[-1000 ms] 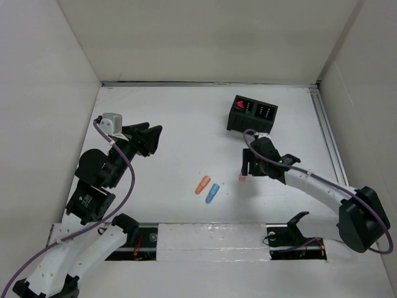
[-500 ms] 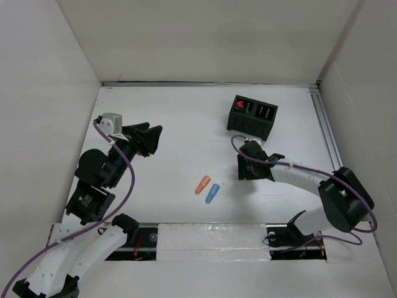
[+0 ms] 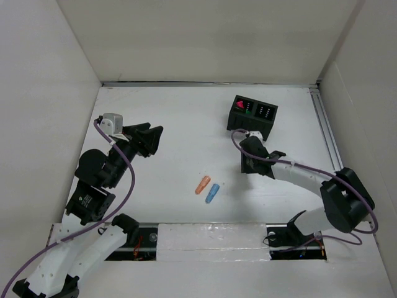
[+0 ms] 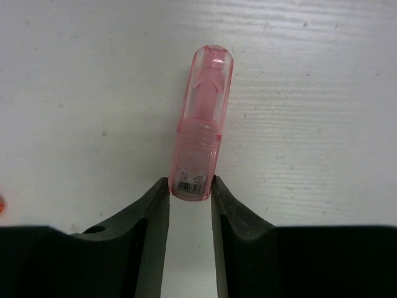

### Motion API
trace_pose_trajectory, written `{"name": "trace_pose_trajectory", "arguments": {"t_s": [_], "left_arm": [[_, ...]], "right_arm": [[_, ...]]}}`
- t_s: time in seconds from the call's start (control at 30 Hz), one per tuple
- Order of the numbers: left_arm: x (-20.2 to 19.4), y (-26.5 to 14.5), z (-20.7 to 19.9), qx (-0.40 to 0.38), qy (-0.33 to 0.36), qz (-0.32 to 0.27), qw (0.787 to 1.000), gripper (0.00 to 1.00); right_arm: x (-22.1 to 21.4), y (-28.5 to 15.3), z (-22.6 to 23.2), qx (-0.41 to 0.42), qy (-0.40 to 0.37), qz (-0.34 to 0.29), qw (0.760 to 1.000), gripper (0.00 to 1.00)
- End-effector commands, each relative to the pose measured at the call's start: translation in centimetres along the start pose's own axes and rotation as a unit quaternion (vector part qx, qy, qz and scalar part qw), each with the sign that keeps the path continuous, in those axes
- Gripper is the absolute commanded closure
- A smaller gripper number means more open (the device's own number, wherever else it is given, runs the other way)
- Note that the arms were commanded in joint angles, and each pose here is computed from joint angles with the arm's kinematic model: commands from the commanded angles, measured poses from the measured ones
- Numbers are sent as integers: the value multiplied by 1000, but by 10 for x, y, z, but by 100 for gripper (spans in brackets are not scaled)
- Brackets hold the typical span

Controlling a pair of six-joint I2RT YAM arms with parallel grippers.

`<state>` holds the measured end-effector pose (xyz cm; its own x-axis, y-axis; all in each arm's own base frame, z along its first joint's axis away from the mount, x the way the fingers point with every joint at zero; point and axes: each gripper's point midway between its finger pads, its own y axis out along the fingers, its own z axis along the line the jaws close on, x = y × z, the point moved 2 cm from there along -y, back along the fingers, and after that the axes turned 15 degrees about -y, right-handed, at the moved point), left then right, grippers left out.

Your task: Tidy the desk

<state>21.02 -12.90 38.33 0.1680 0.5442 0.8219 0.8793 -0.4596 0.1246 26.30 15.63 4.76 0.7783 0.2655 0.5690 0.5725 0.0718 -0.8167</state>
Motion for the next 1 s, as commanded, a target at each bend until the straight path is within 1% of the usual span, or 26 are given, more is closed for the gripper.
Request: {"name": "trace_pose_trajectory", "arguments": {"t_s": [0.0, 0.03, 0.07, 0.1, 0.17, 0.2, 0.27, 0.3, 0.37, 0.43, 0.47, 0.53, 0.57, 0.7, 0.83, 0.97], "left_arm": [[1, 3, -1, -8, 2, -6, 1000, 54], [1, 2, -2, -10, 3, -4, 1000, 54], [1, 2, -2, -10, 3, -4, 1000, 54], [1, 2, -3, -11, 3, -4, 1000, 54], [3, 2, -3, -13, 3, -8, 1000, 54], [2, 2, -3, -12, 2, -7, 1000, 54], [1, 2, -4, -14, 2, -4, 1000, 54], [1, 2, -4, -14, 1, -4, 1000, 54], [0, 2, -4, -16, 1, -3, 1000, 54], [-1, 4, -3, -14, 0, -1, 1000, 54], [-2, 4, -4, -16, -1, 2, 1000, 54], [-2, 4, -6, -21, -1, 4, 1000, 54], [-3, 4, -5, -21, -1, 5, 1000, 54], [-2, 3, -4, -17, -1, 1, 1000, 54], [0, 2, -4, -15, 0, -4, 1000, 54], [0, 3, -4, -17, 0, -2, 1000, 54]], "right_arm": [[78, -51, -5, -3, 23, -126, 992, 91], [99, -72, -7, 4, 27, -166, 986, 90], [100, -73, -7, 4, 27, -167, 986, 90], [113, -89, -13, -1, 27, -197, 980, 90], [141, -109, -33, -16, 50, -238, 970, 90], [157, -115, -50, -27, 64, -262, 962, 89], [171, -117, -69, -32, 84, -274, 957, 89], [177, -116, -70, -9, 97, -277, 956, 90], [189, -107, -90, -18, 123, -293, 948, 90], [205, -104, -92, -13, 131, -319, 939, 90], [212, -92, -98, -24, 134, -311, 941, 89], [218, -81, -110, -53, 143, -296, 943, 90], [228, -75, -117, -67, 145, -295, 942, 90], [249, -73, -122, -83, 122, -304, 941, 89], [248, -61, -136, -110, 124, -289, 943, 89], [237, -37, -134, -102, 129, -256, 953, 88]]}}
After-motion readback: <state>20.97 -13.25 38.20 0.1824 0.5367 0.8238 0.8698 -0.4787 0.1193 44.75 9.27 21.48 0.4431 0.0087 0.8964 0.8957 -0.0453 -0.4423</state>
